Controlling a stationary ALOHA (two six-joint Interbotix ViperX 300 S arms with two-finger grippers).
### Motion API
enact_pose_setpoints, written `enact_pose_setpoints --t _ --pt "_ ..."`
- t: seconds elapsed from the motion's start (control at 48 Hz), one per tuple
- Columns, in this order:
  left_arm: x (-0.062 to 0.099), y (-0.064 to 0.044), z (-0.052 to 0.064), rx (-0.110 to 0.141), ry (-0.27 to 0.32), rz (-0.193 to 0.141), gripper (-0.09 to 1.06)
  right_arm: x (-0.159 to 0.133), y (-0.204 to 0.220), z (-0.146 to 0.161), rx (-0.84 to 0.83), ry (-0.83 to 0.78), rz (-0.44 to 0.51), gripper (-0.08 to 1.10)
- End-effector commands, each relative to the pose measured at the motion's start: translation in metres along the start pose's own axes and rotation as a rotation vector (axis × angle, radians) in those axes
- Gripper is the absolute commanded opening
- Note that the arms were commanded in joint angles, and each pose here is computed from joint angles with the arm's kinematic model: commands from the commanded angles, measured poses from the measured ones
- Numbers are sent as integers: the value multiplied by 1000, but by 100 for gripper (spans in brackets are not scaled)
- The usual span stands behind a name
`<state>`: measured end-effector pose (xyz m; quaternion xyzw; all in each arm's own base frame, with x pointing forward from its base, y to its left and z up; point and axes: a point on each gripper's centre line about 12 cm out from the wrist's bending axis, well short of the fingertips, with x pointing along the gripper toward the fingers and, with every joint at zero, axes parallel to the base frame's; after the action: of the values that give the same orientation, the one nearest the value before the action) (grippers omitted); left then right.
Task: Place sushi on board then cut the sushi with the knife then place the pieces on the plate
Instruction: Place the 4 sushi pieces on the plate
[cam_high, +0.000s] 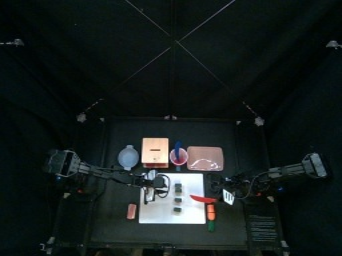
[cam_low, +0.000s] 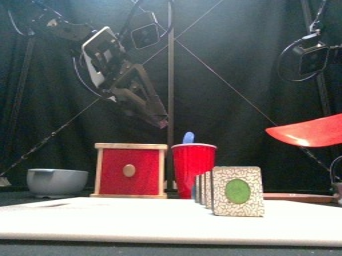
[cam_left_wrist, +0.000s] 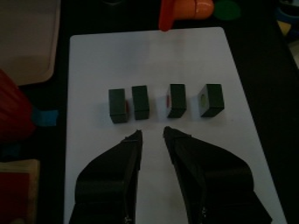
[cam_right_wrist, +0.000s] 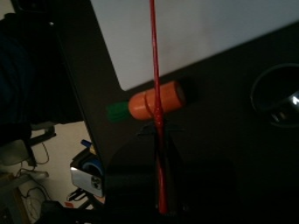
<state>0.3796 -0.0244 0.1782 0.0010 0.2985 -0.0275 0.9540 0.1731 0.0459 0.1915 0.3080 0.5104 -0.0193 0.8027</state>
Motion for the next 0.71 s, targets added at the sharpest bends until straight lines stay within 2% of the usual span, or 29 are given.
enact_pose_setpoints --t 0.021,0.167,0.396,0.521,0.604,0.708 --pt "-6 7 11 -9 -63 15 68 -1 -1 -1 12 13 -25 30" --pt "-6 13 11 -14 -73 30 68 5 -5 -9 34 48 -34 40" --pt "-6 17 8 -19 -70 39 68 10 -11 -18 51 82 -41 69" --pt "-7 20 6 -19 -68 44 68 7 -10 -16 39 76 -47 78" --pt "-9 21 7 -19 -91 47 68 1 -7 -11 7 70 -62 79" --pt "-16 24 10 -22 -160 56 68 -9 -4 6 -54 1 -95 79"
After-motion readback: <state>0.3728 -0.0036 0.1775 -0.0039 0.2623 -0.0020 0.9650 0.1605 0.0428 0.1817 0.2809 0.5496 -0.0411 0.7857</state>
